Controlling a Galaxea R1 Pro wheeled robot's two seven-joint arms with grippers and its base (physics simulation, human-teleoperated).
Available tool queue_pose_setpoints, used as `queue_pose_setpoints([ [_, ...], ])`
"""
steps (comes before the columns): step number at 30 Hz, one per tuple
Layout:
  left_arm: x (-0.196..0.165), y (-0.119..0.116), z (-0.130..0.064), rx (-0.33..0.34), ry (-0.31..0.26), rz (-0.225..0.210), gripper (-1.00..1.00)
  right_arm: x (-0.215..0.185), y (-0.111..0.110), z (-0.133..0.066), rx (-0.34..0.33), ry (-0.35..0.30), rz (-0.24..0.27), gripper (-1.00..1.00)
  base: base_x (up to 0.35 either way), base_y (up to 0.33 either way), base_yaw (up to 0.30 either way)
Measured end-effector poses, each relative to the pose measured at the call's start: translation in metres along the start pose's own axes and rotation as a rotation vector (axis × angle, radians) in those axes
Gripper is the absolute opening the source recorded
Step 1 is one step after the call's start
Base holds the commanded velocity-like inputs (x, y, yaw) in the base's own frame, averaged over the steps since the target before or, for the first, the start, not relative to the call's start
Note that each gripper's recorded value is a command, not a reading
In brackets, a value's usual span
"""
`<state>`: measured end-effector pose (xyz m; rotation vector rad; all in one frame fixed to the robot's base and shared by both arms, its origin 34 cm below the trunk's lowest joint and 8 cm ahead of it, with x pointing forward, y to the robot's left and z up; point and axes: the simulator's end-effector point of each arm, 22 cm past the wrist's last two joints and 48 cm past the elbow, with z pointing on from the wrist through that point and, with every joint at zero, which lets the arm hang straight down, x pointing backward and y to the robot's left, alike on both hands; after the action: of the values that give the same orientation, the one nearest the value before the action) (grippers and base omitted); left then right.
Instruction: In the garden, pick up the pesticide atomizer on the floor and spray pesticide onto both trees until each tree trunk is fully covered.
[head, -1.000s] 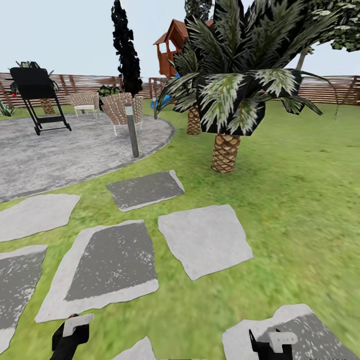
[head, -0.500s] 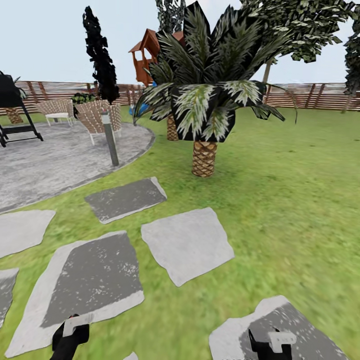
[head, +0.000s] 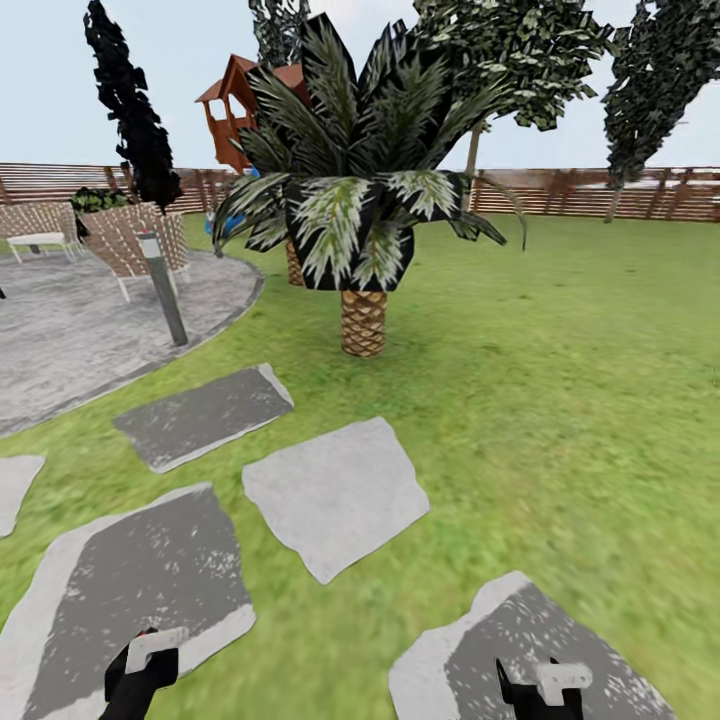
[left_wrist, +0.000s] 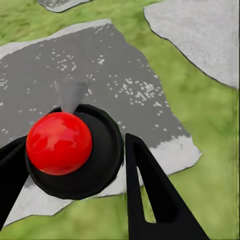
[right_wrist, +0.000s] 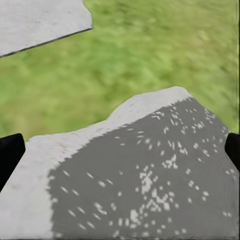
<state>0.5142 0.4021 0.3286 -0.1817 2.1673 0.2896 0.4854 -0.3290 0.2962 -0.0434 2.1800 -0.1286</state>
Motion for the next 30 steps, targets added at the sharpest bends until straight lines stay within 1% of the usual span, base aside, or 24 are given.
queue_pose_setpoints([
  [11,-0.023,0.002,-0.009,-0.001,0.000,0.000,-1.00,-0.023,-0.001,-0.009,-0.002,0.001,0.001,1.00,0.000,0.000,-0.300],
  [20,-0.023,0.001,-0.010,0.000,-0.002,0.001,-1.00,-0.023,-0.001,-0.009,-0.002,0.001,0.001,1.00,0.000,-0.004,-0.298],
  [30,-0.023,0.000,-0.010,0.001,-0.002,0.007,-1.00,-0.023,0.000,-0.009,-0.002,0.001,0.002,1.00,0.004,-0.231,-0.092],
])
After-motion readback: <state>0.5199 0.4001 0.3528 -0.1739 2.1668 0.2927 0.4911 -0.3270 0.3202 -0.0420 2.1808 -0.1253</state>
